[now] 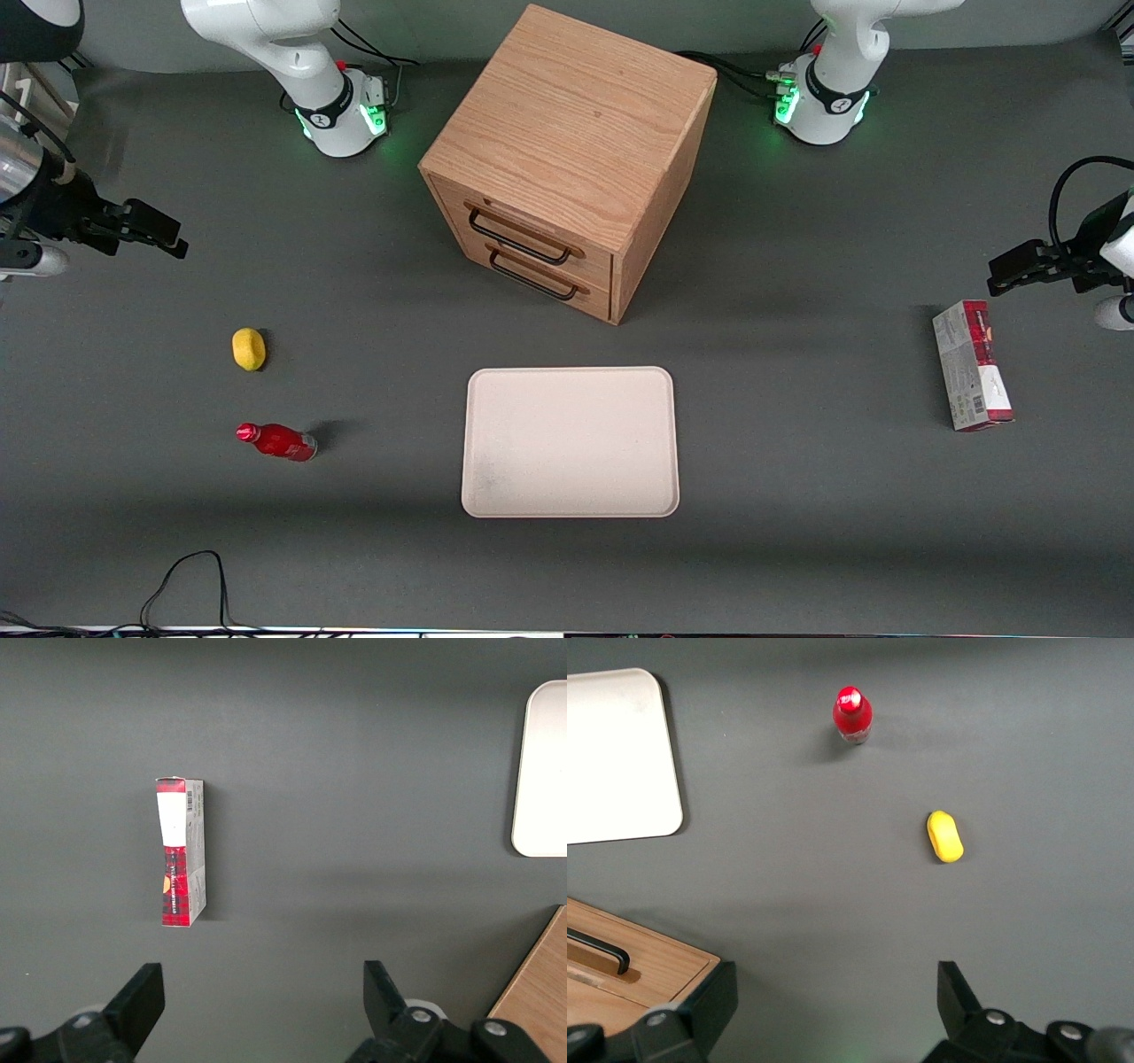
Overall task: Place coke bottle on tray
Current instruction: 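Move the right gripper down over the red Coca-Cola bottle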
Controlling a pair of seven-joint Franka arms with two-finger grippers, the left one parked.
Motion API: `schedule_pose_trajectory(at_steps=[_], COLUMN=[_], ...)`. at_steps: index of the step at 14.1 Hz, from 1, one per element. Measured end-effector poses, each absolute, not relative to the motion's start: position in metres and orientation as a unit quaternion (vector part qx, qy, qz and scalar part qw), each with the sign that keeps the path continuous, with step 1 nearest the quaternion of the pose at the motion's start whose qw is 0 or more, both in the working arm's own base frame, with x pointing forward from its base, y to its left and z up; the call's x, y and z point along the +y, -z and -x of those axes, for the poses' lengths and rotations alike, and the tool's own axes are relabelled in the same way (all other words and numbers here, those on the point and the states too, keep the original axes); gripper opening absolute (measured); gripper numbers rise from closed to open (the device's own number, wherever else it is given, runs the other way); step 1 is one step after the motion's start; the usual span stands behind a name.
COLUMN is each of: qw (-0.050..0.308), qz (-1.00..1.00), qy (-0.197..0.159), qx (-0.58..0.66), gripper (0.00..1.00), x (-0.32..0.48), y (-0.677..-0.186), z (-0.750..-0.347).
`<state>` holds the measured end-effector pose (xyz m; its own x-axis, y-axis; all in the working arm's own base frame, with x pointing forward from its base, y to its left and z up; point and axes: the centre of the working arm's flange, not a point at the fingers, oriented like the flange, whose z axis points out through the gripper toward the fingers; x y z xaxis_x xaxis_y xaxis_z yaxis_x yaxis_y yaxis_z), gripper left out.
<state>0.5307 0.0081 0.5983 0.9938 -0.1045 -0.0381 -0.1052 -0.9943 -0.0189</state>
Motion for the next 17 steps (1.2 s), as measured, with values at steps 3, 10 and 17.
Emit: schedule_pose_trajectory(at_steps=[3,10,17], qw=[0.008,-0.007,-0.012], qz=[0.998,0.999,1.000], qy=[-0.022,0.018,0.027], qx=[0.054,0.049,-0.005], gripper=[1.00,1.00,1.00], x=[0.009,0.015,0.014], y=[-0.577,-0.457,-0.360], z=[-0.552,-0.697,-0.719])
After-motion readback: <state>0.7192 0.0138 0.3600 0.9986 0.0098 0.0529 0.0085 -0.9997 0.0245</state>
